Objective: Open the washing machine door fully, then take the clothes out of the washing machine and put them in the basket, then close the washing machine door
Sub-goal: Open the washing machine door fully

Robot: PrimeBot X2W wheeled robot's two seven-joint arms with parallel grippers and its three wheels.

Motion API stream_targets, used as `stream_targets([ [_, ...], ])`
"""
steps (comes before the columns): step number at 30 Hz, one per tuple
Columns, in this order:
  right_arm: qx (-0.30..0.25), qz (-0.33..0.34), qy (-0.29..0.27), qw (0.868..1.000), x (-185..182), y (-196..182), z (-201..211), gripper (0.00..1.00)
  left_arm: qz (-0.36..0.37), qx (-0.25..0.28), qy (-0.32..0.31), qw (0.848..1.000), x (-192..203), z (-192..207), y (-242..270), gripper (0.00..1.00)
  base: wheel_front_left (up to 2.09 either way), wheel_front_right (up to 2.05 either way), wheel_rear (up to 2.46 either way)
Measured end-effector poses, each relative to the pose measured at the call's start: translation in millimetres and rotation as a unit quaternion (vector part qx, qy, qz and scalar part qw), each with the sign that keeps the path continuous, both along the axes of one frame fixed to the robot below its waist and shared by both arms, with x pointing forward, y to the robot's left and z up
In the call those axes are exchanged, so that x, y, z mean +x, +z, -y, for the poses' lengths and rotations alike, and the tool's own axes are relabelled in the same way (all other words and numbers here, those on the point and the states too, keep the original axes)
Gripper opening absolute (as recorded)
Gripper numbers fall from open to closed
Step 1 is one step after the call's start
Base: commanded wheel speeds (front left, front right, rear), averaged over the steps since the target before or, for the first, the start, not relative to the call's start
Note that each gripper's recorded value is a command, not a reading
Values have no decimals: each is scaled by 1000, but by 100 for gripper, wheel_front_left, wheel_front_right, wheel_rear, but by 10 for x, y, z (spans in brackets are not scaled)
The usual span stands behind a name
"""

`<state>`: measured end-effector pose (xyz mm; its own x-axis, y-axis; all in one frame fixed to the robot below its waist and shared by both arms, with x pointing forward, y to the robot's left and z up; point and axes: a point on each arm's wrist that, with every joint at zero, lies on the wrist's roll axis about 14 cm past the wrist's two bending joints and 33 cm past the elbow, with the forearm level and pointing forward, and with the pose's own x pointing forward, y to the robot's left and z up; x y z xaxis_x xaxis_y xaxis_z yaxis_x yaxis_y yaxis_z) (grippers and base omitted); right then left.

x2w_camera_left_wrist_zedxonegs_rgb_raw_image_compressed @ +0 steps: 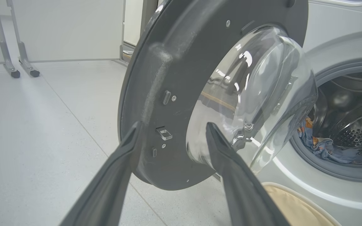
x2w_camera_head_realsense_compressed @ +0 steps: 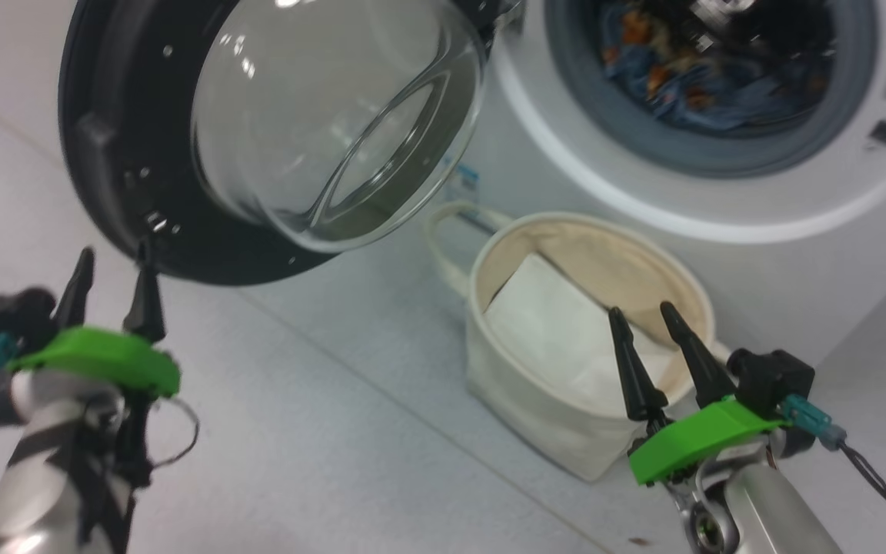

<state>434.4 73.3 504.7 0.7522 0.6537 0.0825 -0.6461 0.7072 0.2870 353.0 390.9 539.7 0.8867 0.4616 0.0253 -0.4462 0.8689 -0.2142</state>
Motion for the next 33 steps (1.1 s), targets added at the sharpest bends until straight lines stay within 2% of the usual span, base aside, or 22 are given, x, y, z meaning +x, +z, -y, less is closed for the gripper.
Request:
stream_targets([
  [5,2,13,-44,999,-93,142,349,100,3,29,-31,999,-157,123,-29,100,0,0,0],
  [10,10,29,-95,995,-144,289,751,100,30,37,-97,994,-45,528,54,100,0,0,0],
  [18,11,45,-181,982,-226,393,1412,100,58,46,-221,972,228,1253,214,100,0,0,0],
  [23,10,43,-231,972,-314,378,1793,100,55,44,-275,959,417,1574,209,100,0,0,0],
  [29,7,38,-287,957,-426,341,2208,100,55,26,-305,950,661,1820,182,100,0,0,0],
  [33,0,36,-304,952,-482,310,2336,100,48,9,-317,947,730,1929,128,100,0,0,0],
])
